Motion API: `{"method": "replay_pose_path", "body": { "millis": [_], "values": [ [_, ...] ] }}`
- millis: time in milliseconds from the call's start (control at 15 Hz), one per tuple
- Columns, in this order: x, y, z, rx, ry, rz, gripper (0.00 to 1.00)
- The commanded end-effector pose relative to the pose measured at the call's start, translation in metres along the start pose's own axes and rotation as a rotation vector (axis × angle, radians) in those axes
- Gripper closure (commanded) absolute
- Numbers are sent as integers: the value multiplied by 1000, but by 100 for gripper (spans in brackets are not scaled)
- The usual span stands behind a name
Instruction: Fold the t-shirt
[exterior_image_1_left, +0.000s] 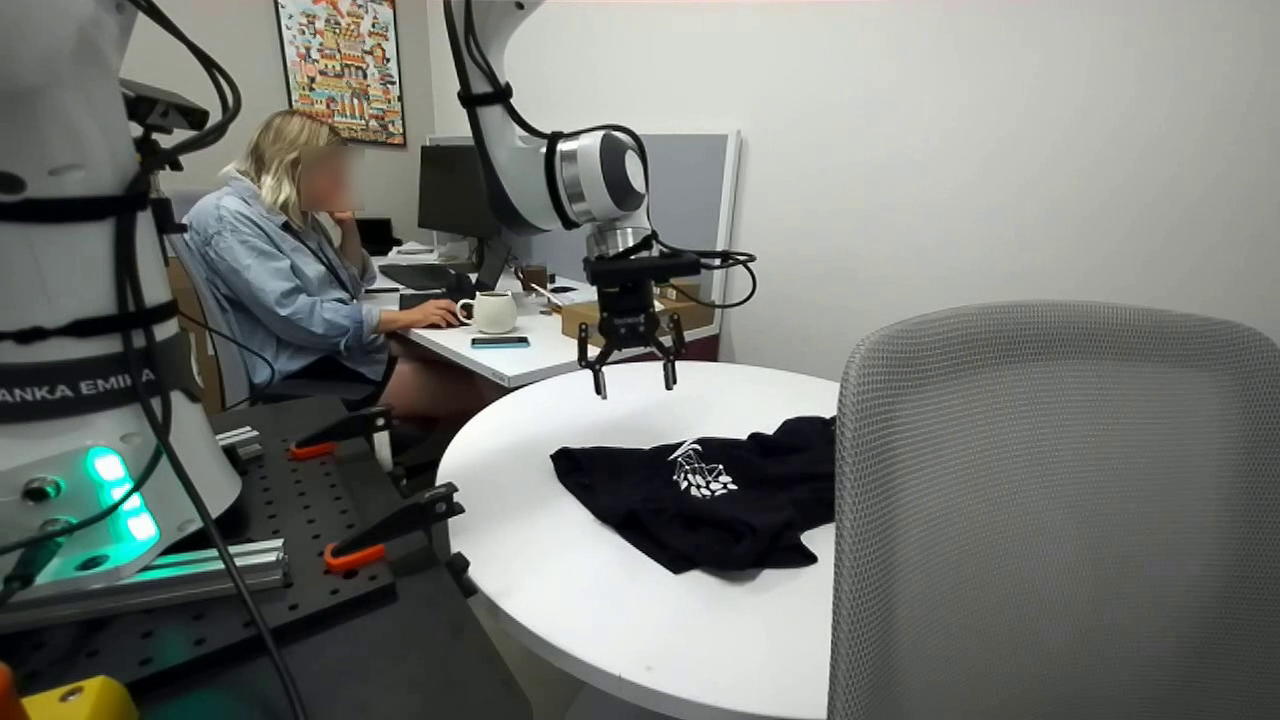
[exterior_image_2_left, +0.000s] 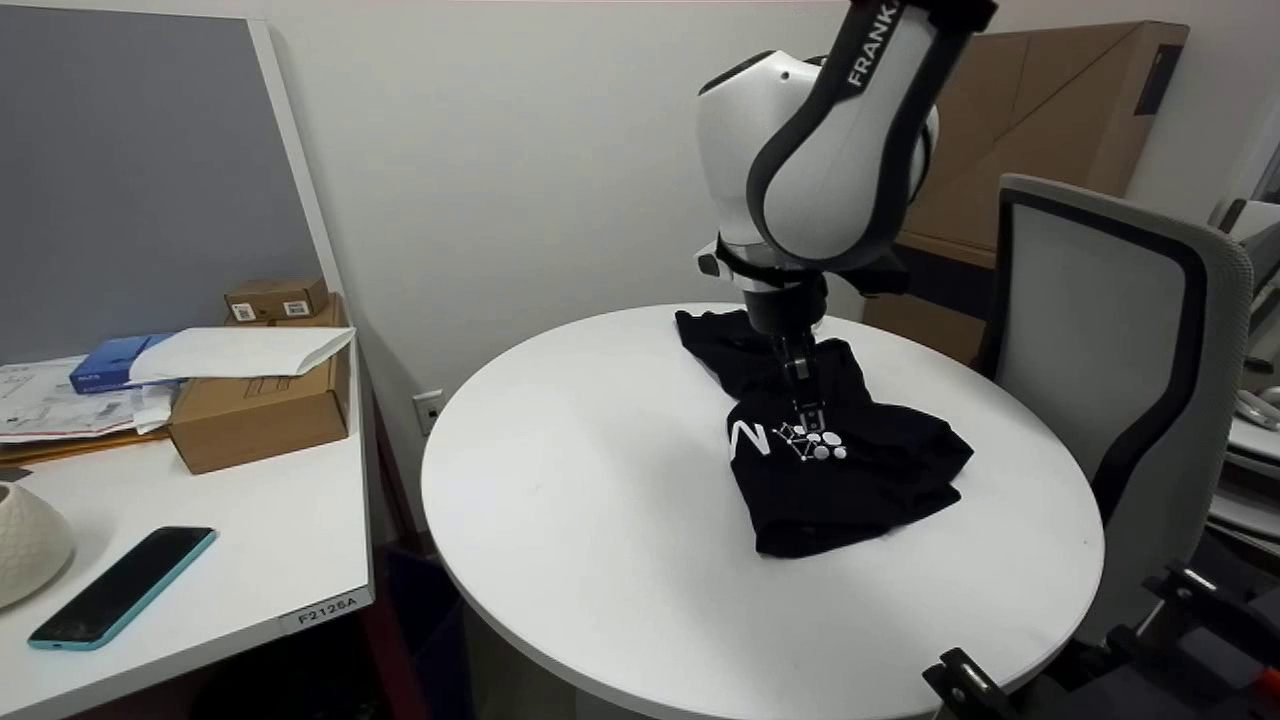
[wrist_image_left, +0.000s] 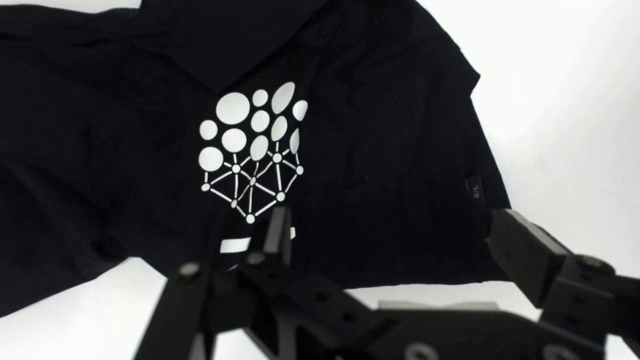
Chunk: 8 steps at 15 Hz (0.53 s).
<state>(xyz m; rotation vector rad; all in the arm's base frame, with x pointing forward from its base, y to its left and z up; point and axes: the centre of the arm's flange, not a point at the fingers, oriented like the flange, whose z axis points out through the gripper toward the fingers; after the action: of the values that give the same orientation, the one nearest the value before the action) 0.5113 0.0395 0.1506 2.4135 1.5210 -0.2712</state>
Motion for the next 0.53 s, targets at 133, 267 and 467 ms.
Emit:
{"method": "replay_pose_path", "body": {
  "millis": [133, 267, 467],
  "values": [
    [-27, -11, 11, -33, 81, 95, 0],
    [-35, -18, 21, -20, 97, 157, 0],
    [-46, -34, 38, -18, 94, 194, 0]
  ]
}}
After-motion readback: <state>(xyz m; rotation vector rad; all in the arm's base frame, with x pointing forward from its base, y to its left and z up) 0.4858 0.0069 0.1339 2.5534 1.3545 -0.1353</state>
